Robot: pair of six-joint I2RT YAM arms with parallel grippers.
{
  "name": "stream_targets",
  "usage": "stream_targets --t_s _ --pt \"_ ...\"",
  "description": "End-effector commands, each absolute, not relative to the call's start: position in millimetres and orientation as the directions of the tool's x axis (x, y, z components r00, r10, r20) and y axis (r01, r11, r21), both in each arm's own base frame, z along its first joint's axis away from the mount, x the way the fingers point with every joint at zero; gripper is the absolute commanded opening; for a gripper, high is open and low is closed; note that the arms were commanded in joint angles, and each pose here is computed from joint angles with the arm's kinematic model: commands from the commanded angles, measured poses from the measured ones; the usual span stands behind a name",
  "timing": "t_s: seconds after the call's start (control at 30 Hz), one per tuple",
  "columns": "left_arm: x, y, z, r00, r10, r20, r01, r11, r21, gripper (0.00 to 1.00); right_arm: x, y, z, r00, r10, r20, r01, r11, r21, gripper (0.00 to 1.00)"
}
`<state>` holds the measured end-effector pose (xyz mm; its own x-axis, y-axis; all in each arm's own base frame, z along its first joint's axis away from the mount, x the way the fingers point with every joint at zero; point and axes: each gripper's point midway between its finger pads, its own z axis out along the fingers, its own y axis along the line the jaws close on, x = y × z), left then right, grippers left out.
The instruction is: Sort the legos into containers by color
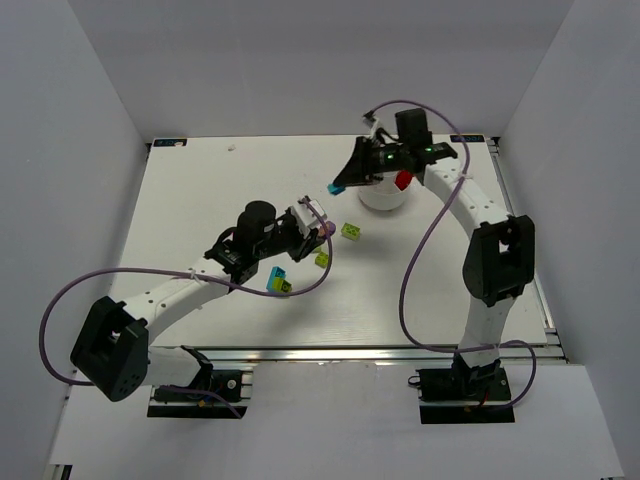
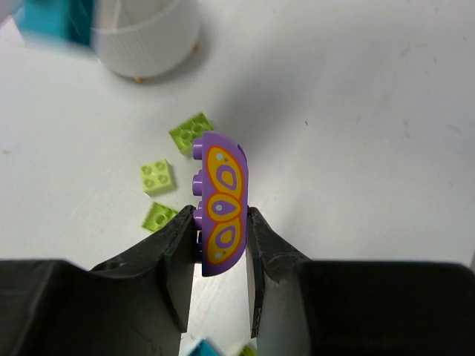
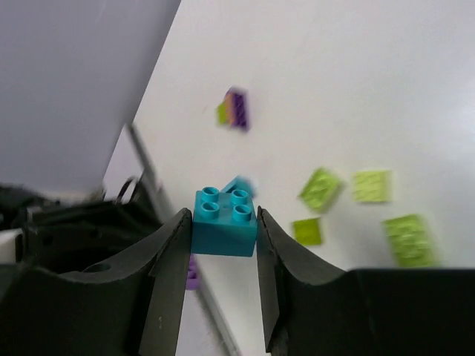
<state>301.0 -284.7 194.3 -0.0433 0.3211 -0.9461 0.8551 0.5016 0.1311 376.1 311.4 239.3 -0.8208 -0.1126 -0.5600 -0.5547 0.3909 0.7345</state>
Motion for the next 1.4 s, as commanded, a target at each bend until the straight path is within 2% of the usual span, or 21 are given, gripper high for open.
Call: stream_targets --t_s 0.0,0.13,0.17,0.27,0.3,0.4,0.5,0.93,1.37 --pt "282.1 -284.0 184.9 -0.087 0.33 -0.94 0.882 0.465 0.081 0.02 450.4 264.6 281.1 -0.679 0.088 -0.729 -0.606 0.494 0.624 0.0" --pt "281.7 -284.1 184.6 -0.092 0.323 -0.942 0.881 0.468 0.074 0.02 477.9 232.6 288.2 -0.635 0.175 -0.752 -0.558 0.57 0.604 0.0" --pt "281.5 -283.8 184.5 -0.094 0.322 -0.942 0.88 0.47 0.073 0.02 491.8 217.3 292.2 -0.583 0.175 -0.793 -0.552 0.631 0.545 0.0" --pt "282.8 -282.6 186.3 -0.093 0.319 -0.943 0.874 0.48 0.076 0.02 515.4 192.3 299.4 -0.467 0.109 -0.878 -0.546 0.745 0.383 0.0" --pt "282.9 -282.1 186.1 -0.094 0.319 -0.943 0.873 0.483 0.076 0.01 527.5 181.2 307.9 -0.385 0.042 -0.922 -0.554 0.789 0.267 0.0" --pt "283.5 -280.9 187.9 -0.105 0.301 -0.948 0.863 0.502 0.063 0.01 548.5 156.4 295.0 -0.314 -0.105 -0.943 -0.532 0.843 0.083 0.0" --pt "284.8 -280.7 190.9 -0.114 0.282 -0.953 0.854 0.518 0.05 0.0 565.4 139.9 280.1 -0.306 -0.155 -0.939 -0.488 0.873 0.015 0.0" --pt "283.2 -273.3 207.9 -0.13 0.204 -0.97 0.818 0.576 0.011 0.0 598.4 136.8 216.3 -0.477 0.035 -0.878 -0.317 0.925 0.21 0.0" --pt "283.6 -273.4 214.0 -0.141 0.163 -0.976 0.806 0.592 -0.018 0.0 592.2 144.3 171.0 -0.566 0.067 -0.822 -0.292 0.916 0.276 0.06"
